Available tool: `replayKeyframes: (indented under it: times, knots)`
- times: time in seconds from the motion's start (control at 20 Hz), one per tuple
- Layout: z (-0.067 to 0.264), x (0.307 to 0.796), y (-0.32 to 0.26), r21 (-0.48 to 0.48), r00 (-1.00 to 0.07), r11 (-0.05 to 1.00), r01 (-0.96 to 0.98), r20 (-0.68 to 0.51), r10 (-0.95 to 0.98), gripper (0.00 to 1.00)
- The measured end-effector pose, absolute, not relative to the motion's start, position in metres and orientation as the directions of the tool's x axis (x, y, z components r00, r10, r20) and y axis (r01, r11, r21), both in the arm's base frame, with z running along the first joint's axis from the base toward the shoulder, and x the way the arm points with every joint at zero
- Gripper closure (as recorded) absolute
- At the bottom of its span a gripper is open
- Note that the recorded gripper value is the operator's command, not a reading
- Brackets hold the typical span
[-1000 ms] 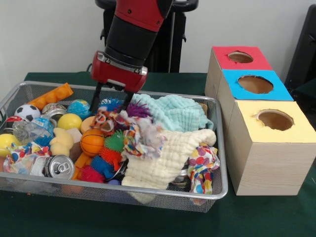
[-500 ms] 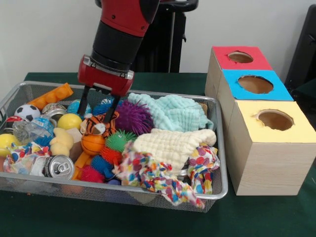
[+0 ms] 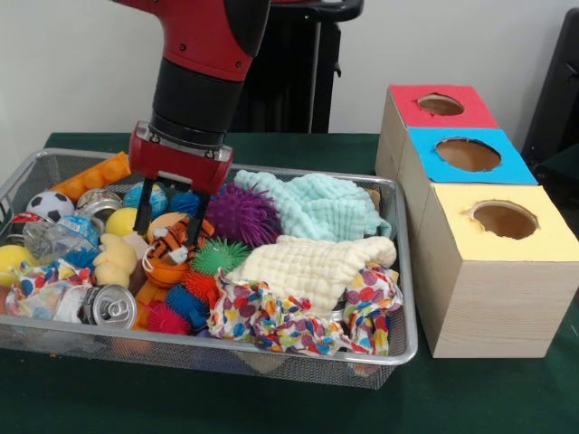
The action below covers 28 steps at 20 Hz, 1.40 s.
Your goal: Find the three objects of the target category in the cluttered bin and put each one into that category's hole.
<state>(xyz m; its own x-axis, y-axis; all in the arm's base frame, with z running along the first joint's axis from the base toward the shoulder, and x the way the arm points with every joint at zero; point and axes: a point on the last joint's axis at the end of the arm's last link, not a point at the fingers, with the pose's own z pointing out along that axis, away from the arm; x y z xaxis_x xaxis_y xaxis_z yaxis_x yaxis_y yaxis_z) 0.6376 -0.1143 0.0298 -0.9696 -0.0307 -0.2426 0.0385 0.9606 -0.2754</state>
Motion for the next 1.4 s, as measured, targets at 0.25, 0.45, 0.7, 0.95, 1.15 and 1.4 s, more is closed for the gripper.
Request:
replayKeyframes:
  times: [0.25,0.45,0.7,0.95,1.15,1.4]
  knots:
    - [0.027,0.639,-0.103,-0.261,-0.970,0.965,0.027,-0.242,-0.039,1.00]
    - [0.027,0.639,-0.099,-0.258,-0.970,0.966,0.024,-0.241,-0.040,1.00]
    - [0.027,0.639,-0.090,-0.249,-0.973,0.968,0.024,-0.228,-0.034,1.00]
    - [0.026,0.639,-0.079,-0.250,-0.977,0.968,0.009,-0.210,-0.046,1.00]
    - [0.040,0.639,-0.055,-0.257,-0.975,0.966,-0.024,-0.207,-0.079,1.00]
    - [0.072,0.640,-0.031,-0.261,-0.972,0.965,-0.037,-0.214,-0.096,1.00]
